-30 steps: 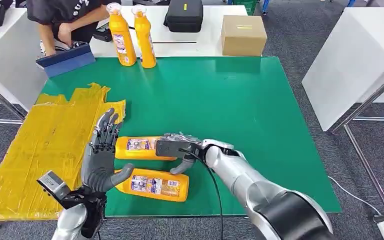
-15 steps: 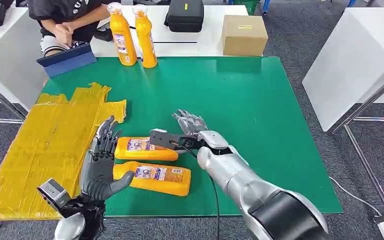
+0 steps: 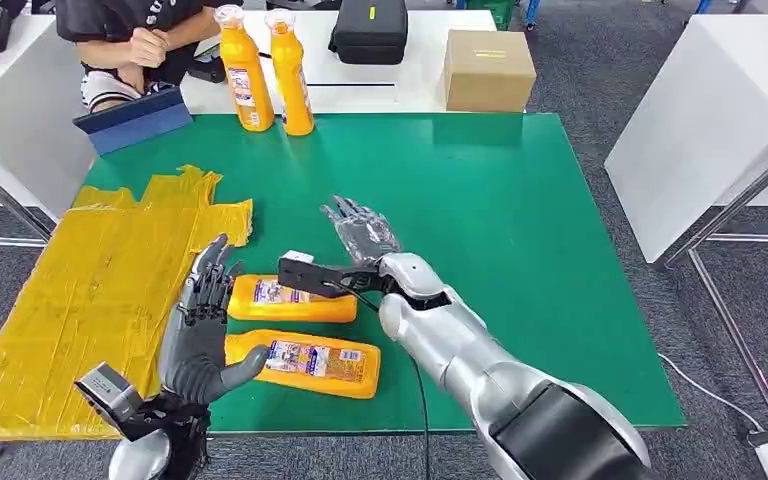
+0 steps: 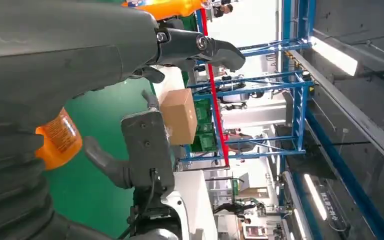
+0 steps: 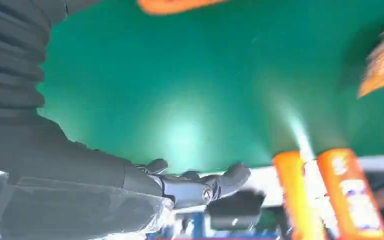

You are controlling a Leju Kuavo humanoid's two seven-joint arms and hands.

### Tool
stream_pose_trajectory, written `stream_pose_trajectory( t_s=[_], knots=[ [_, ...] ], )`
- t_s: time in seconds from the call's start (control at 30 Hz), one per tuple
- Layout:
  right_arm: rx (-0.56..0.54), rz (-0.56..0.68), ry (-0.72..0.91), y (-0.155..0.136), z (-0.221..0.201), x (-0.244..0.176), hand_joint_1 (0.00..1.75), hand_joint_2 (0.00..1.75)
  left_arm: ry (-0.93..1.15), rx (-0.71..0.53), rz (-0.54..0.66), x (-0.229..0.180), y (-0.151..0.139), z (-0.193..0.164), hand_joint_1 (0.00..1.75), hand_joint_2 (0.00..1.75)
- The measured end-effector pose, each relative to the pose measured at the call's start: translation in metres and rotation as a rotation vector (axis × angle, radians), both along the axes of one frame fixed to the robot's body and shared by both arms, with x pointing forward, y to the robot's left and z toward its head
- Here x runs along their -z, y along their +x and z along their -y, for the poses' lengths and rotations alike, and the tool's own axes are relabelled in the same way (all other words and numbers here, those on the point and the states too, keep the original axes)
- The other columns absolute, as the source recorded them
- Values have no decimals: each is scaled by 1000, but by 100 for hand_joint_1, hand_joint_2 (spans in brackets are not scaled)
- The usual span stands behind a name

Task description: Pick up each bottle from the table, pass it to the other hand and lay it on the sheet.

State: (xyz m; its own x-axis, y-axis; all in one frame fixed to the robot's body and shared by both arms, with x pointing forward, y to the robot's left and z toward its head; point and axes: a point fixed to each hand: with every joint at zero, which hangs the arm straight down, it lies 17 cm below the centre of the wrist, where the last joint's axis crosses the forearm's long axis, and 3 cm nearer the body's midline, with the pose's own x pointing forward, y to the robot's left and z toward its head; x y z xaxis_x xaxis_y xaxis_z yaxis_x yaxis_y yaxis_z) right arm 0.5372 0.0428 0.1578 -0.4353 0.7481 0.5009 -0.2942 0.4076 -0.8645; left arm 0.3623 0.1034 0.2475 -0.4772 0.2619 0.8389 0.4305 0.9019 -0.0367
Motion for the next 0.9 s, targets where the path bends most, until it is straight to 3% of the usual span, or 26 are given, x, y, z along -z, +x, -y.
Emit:
stream_pose_trajectory(
  t_s=[0.43, 0.9],
  knots=[
    [-103, -194, 156, -20, -24, 6, 0, 175, -2, 19, 16, -6, 1, 3, 0, 175],
    [-161, -223, 97, -30, -33, 15, 0, 175, -3, 41, 24, -8, -1, 6, 0, 175]
  ],
)
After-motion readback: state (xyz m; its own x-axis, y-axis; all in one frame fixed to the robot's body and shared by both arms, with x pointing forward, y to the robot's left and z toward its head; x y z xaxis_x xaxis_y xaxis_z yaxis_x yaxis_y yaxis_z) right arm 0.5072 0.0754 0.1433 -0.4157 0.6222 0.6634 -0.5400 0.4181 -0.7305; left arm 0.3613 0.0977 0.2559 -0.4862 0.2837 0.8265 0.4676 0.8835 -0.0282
